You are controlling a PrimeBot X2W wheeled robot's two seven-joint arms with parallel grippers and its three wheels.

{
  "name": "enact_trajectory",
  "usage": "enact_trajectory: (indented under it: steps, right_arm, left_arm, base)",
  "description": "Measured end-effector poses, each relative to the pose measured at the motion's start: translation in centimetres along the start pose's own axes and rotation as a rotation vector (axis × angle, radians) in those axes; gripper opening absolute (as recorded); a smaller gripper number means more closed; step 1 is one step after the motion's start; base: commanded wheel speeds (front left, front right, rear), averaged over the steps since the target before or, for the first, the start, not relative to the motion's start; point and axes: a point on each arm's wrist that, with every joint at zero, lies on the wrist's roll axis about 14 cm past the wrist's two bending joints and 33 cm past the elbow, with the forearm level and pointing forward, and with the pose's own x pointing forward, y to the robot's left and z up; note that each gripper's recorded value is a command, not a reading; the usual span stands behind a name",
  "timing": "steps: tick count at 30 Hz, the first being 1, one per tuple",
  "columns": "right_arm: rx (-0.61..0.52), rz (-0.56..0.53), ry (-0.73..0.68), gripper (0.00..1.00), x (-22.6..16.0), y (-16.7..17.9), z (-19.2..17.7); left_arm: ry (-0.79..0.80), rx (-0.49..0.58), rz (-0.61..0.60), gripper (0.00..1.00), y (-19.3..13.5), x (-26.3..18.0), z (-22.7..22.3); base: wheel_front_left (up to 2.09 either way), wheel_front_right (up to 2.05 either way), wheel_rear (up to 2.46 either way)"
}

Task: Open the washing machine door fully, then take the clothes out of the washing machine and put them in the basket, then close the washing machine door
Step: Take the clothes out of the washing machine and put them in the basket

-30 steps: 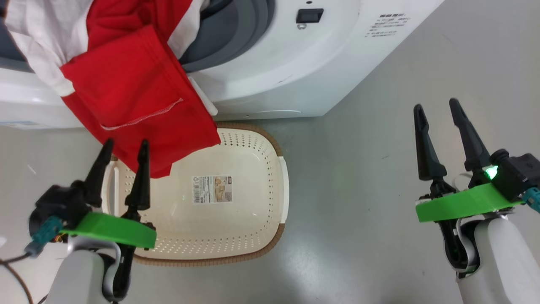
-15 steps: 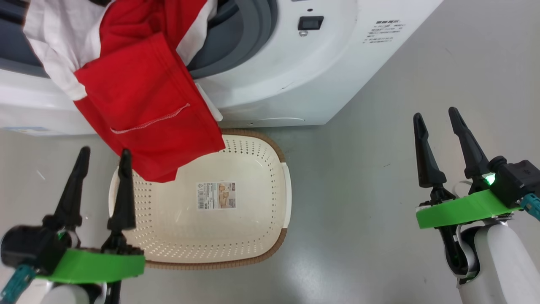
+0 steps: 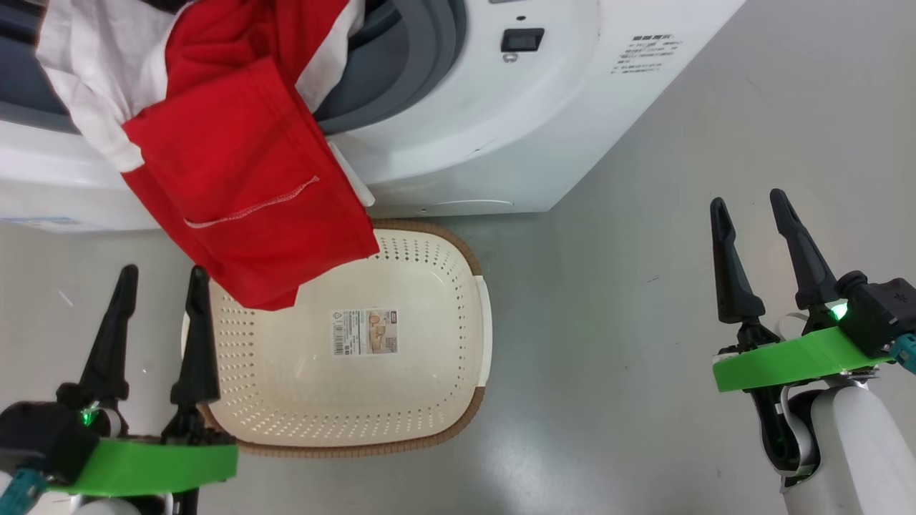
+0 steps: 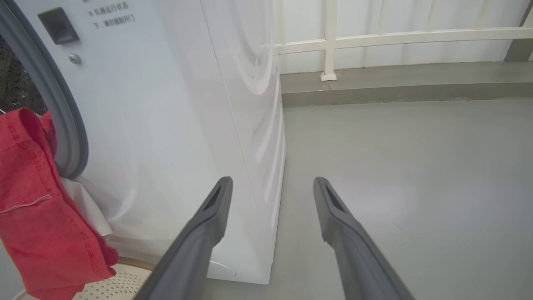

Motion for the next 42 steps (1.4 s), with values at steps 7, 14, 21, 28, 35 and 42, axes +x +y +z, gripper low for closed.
enact_trajectory:
  steps: [7,14,21,28,35,42]
  right_arm:
    - [0.001,-0.001,0.008,1.00,0.1,0.0,-0.4]
    - [0.000,-0.004,0.015,1.00,0.3,-0.2,-0.7]
    - [-0.003,-0.011,0.024,1.00,0.2,-0.5,-1.1]
    - [-0.005,-0.016,0.027,1.00,0.1,-0.7,-1.1]
    - [-0.007,-0.014,0.026,1.00,0.0,-0.7,-1.0]
    - [-0.006,-0.014,0.022,1.00,-0.1,-0.7,-0.8]
  left_arm:
    - [0.005,-0.020,0.002,1.00,0.3,1.5,-0.4]
    - [0.062,-0.031,0.011,1.00,1.5,3.9,-2.2]
    - [0.147,-0.021,0.010,1.00,2.2,6.1,-4.6]
    - [0.193,-0.017,0.003,1.00,2.2,7.8,-5.7]
    - [0.200,-0.014,-0.005,1.00,2.0,9.1,-5.5]
    - [0.217,-0.020,0.002,1.00,2.3,9.4,-5.7]
  base:
    - [0.00,0.00,0.00]
    - [0.00,0.00,0.00]
    - [0.00,0.00,0.00]
    - [0.00,0.00,0.00]
    - [0.00,0.00,0.00]
    - [0.00,0.00,0.00]
